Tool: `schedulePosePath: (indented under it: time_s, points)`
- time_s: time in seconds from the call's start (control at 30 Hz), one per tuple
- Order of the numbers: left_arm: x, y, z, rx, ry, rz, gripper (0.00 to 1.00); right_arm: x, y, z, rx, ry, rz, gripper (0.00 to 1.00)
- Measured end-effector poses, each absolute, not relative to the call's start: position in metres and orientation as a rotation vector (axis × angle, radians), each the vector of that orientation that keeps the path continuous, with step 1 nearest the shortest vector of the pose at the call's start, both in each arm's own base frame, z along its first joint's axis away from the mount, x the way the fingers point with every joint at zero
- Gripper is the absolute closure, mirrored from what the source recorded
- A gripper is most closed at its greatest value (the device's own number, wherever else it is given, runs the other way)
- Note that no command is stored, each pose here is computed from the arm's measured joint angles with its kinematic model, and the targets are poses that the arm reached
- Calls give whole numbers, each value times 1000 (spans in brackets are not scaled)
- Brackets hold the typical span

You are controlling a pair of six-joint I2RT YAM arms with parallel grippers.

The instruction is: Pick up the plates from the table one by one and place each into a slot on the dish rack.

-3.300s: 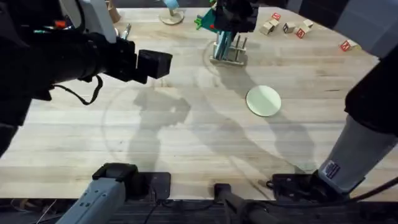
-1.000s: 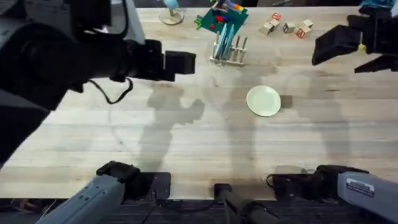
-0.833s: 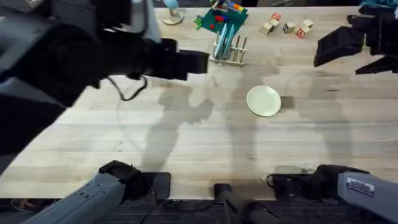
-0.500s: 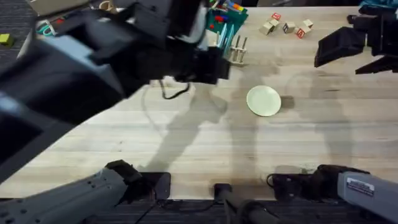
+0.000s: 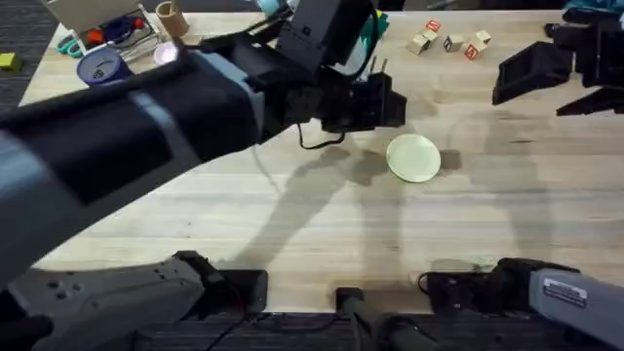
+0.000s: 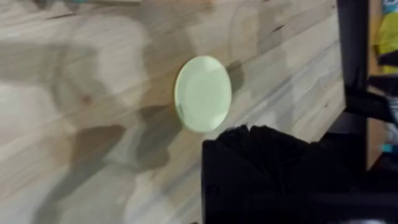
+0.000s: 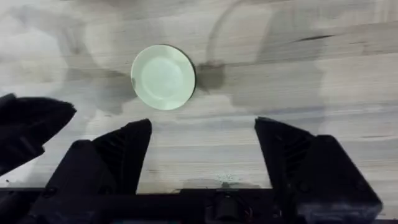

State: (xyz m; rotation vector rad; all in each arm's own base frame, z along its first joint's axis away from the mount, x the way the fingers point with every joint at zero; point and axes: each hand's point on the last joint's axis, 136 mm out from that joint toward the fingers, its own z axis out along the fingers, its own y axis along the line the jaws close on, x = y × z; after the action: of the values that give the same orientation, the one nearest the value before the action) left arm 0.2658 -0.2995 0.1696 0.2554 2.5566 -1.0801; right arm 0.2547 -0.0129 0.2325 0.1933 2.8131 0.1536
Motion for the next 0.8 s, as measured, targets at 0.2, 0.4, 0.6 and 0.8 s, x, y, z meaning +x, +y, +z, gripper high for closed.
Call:
schedulePosePath:
  time_s: [0.2,0.4,0.6,0.8]
  points:
    - [279,-323,173,255,2442,-1236,958,256,-13,233,192,2809,154,7]
    - [273,-322,140,197,2477,-1277,957,256,-13,233,192,2809,154,7]
    - [273,-325,113,151,2538,-1286,958,256,-12,233,191,2809,159,7]
    - [268,-332,88,147,2604,-1304,958,256,-12,233,191,2808,159,7]
